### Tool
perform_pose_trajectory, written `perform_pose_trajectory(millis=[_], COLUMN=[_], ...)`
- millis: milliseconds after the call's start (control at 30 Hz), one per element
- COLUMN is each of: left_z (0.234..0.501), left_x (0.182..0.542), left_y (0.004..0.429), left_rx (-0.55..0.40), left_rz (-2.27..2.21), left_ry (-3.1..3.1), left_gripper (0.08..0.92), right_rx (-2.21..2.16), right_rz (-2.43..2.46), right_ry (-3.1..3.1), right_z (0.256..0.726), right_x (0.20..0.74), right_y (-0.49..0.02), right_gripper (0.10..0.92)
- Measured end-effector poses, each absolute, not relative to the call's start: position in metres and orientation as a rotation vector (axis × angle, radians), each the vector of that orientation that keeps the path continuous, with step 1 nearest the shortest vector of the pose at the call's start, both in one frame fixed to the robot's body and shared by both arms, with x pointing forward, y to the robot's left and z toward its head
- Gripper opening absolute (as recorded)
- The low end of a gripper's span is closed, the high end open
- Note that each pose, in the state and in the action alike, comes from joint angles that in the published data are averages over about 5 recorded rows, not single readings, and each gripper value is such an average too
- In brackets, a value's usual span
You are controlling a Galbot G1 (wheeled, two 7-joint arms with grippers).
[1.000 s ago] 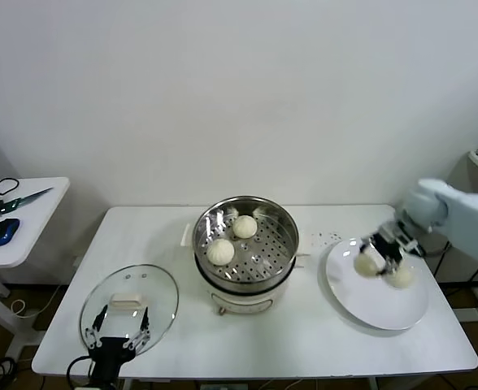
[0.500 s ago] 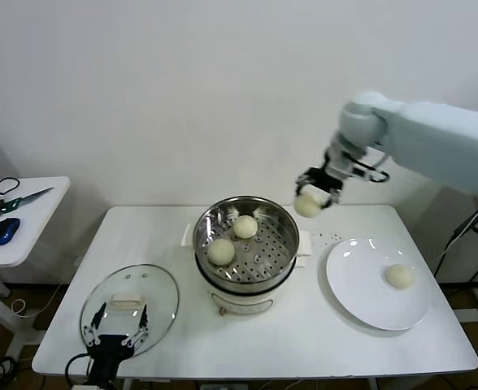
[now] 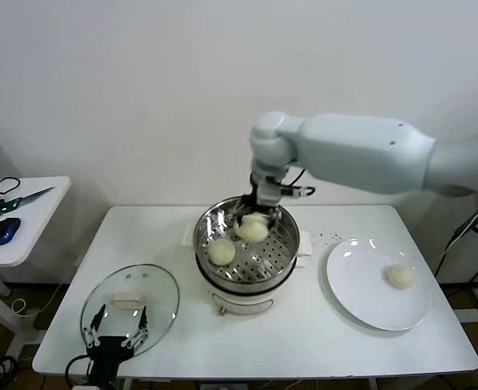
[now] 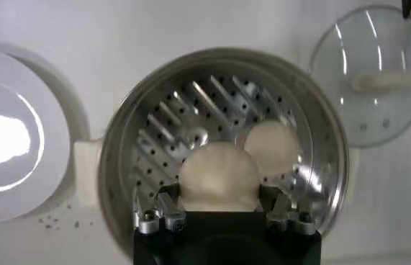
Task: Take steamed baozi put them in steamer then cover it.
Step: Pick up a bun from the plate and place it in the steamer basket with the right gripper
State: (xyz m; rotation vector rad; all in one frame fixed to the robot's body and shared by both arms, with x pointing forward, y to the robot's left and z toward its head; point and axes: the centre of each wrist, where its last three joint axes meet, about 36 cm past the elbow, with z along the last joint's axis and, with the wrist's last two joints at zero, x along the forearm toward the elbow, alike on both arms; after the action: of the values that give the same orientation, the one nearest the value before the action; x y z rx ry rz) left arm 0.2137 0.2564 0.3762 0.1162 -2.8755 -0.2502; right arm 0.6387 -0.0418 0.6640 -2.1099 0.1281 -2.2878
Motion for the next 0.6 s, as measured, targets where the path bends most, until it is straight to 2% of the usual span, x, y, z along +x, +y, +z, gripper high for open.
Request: perform_pose_trajectory(millis=[267,600], left_z=[0.373,0.371], left_x=[0.218,0.224], left_y=[0.257,0.255], left_rx=[0.122,0.122], left_rz=[-0.251,-0.24], left_ry=[-2.87,-2.871], left_gripper=[0.823,0.823], right_rx=[-2.176,-2.217], right_rz=[-2.227,-2.206], right_ry=[0.038,-0.03], right_z=[0.628,0.605], right_x=[0.626,0.618], right_y=[-0.027,-0.02], right_gripper=[0.712,0.716])
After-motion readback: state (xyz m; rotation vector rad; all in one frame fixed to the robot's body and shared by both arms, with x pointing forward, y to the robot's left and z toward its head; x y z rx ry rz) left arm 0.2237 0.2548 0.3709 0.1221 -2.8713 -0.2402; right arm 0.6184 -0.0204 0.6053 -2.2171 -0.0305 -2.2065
